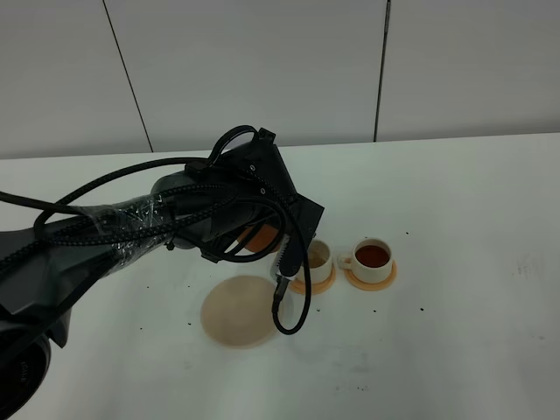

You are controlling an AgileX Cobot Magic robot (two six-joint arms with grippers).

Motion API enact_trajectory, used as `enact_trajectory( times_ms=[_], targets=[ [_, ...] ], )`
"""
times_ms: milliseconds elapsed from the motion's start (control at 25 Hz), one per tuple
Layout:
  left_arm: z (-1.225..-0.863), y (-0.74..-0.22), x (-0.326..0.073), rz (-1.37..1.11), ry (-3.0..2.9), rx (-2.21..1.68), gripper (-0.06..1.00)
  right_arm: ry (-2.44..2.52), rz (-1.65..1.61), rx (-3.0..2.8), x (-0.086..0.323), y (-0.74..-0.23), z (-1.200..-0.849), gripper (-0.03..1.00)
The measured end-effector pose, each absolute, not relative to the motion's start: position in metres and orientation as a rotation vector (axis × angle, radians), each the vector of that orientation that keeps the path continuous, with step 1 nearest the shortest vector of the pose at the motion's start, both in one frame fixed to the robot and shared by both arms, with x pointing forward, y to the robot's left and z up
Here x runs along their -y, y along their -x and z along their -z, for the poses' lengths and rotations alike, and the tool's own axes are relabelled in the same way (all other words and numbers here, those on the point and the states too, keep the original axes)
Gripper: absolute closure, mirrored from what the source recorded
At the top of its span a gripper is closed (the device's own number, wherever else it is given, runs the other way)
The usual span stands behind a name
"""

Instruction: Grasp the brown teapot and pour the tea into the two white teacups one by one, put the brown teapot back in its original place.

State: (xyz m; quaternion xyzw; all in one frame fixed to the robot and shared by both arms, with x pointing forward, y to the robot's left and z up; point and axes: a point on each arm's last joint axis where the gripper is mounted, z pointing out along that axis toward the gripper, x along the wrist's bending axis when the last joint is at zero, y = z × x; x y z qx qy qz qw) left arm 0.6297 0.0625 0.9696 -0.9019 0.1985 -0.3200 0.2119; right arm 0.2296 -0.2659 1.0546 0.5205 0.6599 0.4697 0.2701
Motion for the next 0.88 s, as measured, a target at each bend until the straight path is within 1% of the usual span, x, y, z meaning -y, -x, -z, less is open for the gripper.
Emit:
enact_trajectory(
  times_ms=[880],
  targets=[
    [-0.9705, -0.6304, -0.0625, 0.899, 2.485, -0.565, 0.78, -1.402, -1.266, -1.778, 0.2659, -0.2296, -1.0546, 0.55]
  ],
)
